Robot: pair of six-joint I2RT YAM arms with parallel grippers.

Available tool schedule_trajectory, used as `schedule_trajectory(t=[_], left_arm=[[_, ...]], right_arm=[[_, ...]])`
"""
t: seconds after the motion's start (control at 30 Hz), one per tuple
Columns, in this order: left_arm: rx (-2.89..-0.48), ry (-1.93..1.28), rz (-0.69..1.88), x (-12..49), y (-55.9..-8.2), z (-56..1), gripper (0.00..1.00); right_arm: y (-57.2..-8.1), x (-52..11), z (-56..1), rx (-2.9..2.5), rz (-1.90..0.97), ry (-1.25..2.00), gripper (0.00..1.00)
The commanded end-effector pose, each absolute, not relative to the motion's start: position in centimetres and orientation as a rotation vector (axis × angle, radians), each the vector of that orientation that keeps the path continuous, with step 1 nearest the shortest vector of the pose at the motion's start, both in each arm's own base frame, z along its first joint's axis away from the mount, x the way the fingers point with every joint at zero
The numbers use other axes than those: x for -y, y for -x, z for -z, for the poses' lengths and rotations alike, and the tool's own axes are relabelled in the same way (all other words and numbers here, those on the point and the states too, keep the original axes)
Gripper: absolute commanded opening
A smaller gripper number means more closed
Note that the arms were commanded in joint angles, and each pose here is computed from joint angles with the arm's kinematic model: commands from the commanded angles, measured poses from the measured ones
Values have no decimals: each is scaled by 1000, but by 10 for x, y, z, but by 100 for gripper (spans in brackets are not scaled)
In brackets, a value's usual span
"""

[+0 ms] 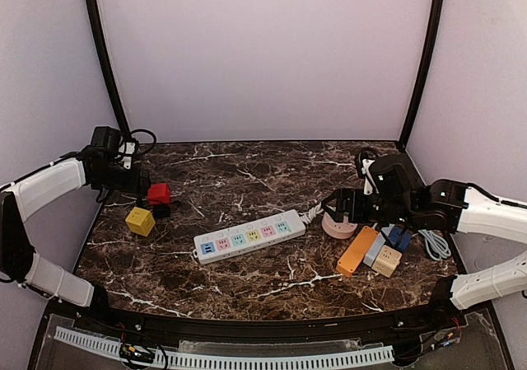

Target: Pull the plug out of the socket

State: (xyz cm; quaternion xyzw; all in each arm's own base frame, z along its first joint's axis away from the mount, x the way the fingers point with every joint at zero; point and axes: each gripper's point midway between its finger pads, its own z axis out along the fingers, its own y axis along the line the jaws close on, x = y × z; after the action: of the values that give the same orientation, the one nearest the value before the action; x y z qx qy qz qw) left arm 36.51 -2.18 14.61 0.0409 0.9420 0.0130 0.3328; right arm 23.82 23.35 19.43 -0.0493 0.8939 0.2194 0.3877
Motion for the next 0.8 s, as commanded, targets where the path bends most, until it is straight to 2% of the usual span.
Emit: schedule_trajectory(t=[0.0,0.13,0.3,0.43,0.67,0.77], left_arm=[[-2359,-173,-11,37,-360,-171,87],[-2296,-314,15,77,-360,-192,87],[-2215,-468,185,140,-363,-223,88],[-2194,-589,306,181,-367,-223,87],[-2270,-641,304,184,-364,-182,87],[-2247,-641,315,183,-359,-185,88]], right_arm=[[-241,-220,-201,-2287,-467,129,93],[-241,-212,-190,-2358,-419,154,92],[-252,-189,-158,-2460,-379,120,87],[-267,-175,-147,-2489,-367,108,84],[-297,-177,-139,-2498,-403,202,75],[-309,-176,-127,-2522,-360,244,70]])
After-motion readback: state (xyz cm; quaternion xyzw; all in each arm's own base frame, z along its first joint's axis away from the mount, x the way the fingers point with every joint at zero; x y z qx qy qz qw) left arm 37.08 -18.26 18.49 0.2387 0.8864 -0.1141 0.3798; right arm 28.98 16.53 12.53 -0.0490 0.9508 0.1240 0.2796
